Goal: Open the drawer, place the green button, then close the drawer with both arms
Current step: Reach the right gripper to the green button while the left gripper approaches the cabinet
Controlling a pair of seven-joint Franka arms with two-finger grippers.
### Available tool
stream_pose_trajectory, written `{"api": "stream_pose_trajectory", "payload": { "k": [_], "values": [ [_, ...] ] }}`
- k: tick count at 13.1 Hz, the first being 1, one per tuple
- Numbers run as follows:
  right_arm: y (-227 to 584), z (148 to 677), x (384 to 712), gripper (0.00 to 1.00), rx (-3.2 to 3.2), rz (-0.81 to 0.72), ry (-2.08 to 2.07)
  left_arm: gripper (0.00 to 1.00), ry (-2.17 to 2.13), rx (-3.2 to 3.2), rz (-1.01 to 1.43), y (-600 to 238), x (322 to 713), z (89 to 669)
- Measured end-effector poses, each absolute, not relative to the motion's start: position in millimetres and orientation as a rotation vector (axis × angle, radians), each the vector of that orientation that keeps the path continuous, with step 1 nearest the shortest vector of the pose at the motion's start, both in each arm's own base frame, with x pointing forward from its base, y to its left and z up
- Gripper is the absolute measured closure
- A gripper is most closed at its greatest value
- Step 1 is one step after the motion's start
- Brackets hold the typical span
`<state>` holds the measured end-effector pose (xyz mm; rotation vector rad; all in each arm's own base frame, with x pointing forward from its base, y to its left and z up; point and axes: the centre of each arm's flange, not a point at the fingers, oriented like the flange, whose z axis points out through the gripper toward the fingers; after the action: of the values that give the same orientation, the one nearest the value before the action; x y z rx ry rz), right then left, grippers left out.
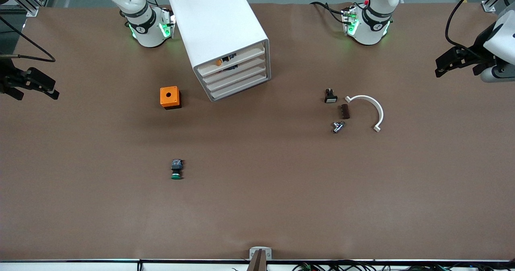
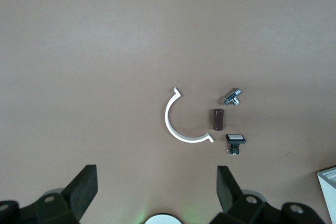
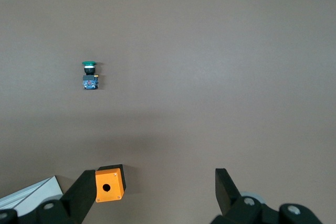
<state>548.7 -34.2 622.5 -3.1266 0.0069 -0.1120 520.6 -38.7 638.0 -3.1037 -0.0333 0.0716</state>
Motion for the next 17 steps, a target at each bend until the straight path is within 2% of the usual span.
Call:
{"api": "stream_pose_trajectory", "payload": {
  "k": [6,9,14,17],
  "values": [
    [-38,623,548,0.00,-3.127,-0.114,0.018,0.00,-0.061,-3.094,0.080,-28,522,643],
    [-26,618,559,0.00,-3.125,-0.170,-0.013,0.00,-0.068,-3.069,0.114,-22,529,636],
    [17,545,607,0.00,-3.099,-0.159,-0.026,0.00,-0.105,-3.078,0.231,-19,569,589],
    [51,493,633,0.00,-3.089,-0.165,-0.012,0.00,-0.340,-3.039,0.352,-28,591,539]
  ]
}}
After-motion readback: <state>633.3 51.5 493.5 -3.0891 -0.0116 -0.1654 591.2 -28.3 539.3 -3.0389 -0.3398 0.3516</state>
